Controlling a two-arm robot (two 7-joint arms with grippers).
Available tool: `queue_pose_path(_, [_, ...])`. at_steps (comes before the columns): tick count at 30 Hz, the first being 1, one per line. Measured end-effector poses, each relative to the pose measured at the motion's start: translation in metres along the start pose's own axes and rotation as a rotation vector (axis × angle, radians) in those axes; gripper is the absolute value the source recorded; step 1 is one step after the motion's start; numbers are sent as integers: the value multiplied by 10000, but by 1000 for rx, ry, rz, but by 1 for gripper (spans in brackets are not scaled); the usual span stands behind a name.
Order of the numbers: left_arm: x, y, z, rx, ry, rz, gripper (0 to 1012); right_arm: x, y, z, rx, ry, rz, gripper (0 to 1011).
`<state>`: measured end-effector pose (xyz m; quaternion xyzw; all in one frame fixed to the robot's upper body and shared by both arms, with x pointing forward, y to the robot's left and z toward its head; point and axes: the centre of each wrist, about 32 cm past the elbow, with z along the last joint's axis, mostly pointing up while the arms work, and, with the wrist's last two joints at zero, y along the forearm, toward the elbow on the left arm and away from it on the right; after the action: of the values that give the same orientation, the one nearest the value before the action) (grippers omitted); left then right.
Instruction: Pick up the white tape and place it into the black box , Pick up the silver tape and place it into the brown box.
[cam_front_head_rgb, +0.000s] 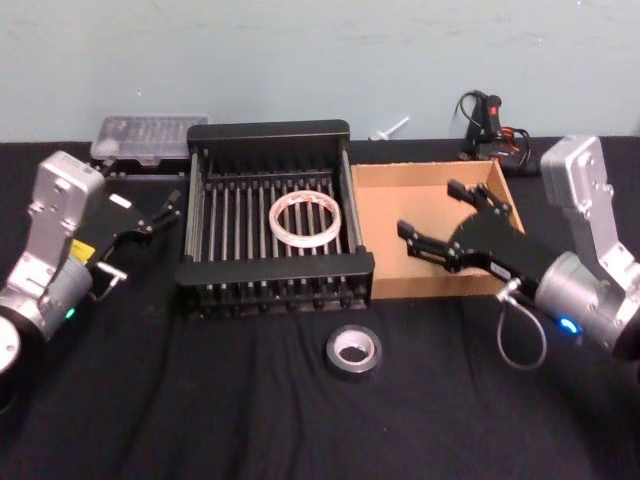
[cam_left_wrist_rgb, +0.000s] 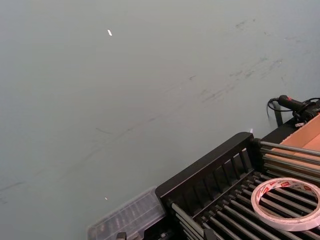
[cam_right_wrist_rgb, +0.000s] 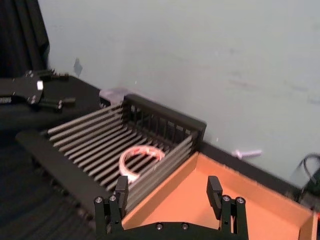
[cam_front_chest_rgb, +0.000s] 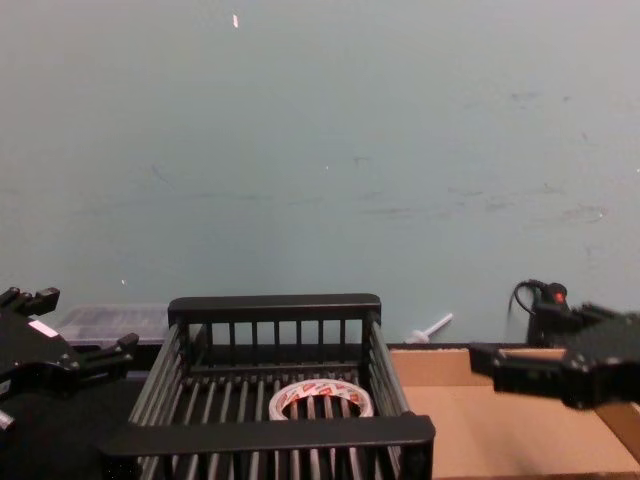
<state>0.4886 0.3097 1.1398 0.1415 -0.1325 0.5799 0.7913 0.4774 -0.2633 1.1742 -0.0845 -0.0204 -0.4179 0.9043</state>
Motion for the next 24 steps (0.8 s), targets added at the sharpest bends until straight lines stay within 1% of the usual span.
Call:
queue_pose_path(5, [0,0,0,0,0,0,1001,-55,-89,-64,-43,22,5,1002])
queue_pose_path(6, [0,0,0,0,0,0,1001,-75,-110,-84,-60,30,6,1002])
queue_pose_path(10, [0,0,0,0,0,0,1001,-119,-140,-113,-98,43,13,1002])
queue_pose_path(12, [0,0,0,0,0,0,1001,-154,-154,-128,-126,52,22,1002])
queue_pose_path(15, [0,0,0,0,0,0,1001,-210,-164,-136,-160,58,42,1002])
queue_pose_path(17, [0,0,0,0,0,0,1001,-221,-164,-135,-166,59,46,1002])
queue_pose_path(20, [0,0,0,0,0,0,1001,-286,-154,-122,-206,62,66,1002])
queue_pose_path(23, [0,0,0,0,0,0,1001,-323,-141,-109,-235,64,75,1002])
queue_pose_path(24, [0,0,0,0,0,0,1001,-346,-130,-97,-254,64,82,1002])
